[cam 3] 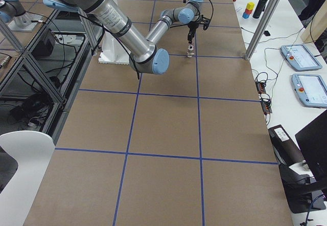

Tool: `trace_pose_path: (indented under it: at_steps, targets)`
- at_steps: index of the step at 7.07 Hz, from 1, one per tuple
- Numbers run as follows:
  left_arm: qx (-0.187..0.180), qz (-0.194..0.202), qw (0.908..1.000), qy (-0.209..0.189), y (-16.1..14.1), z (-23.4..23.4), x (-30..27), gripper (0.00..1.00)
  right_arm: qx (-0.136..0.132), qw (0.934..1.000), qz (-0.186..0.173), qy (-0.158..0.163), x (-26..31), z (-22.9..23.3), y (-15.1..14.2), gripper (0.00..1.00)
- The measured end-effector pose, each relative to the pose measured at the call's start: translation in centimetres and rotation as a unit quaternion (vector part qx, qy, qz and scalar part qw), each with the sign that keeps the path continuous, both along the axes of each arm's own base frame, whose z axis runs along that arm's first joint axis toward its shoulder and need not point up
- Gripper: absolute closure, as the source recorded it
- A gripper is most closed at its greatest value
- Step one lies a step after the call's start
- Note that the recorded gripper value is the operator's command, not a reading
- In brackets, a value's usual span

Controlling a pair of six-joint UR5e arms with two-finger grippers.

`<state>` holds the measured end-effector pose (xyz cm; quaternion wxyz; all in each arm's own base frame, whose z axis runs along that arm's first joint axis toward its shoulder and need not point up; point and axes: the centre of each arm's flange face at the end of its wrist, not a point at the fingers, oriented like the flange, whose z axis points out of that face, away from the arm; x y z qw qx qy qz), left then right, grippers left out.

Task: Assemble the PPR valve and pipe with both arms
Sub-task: 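Open the right gripper and withdraw it away from the valve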

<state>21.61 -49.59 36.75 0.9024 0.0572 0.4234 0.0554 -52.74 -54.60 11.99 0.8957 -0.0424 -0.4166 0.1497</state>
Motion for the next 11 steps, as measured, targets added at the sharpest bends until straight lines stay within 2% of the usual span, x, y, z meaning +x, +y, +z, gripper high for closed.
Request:
trace_pose_path:
  at_steps: [2,3,4,5,7,8,9,11]
  targets:
    - [0.003,-0.003,1.0000,-0.002,-0.2,0.4,-0.9,0.26,0.016,0.9997,0.012,-0.012,6.1,4.1,1.7,0.01]
    - [0.009,-0.002,0.9999,-0.007,-0.3,1.3,-2.2,0.26,0.029,0.9994,0.015,-0.011,10.2,7.3,2.6,0.01]
    - [0.021,0.003,0.9996,-0.018,-0.3,3.1,-4.4,0.21,0.046,0.9989,0.010,0.000,14.2,10.8,3.1,0.01]
    - [0.039,0.013,0.9986,-0.033,0.0,5.6,-7.5,0.01,0.066,0.9976,-0.003,0.022,18.2,15.0,3.4,0.01]
    - [0.064,0.033,0.9957,-0.059,1.6,10.3,-13.1,0.01,0.105,0.9906,-0.051,0.071,26.8,23.8,2.9,0.01]
    - [0.064,0.035,0.9950,-0.068,2.5,12.3,-15.3,0.01,0.115,0.9866,-0.079,0.084,32.0,28.2,2.8,0.01]
    - [0.054,0.035,0.9952,-0.074,3.1,13.5,-16.5,0.01,0.121,0.9836,-0.103,0.085,37.2,32.2,3.2,0.01]
    - [0.010,0.033,0.9958,-0.085,3.4,14.4,-17.4,0.01,0.115,0.9836,-0.129,0.050,45.9,38.9,6.1,0.01]
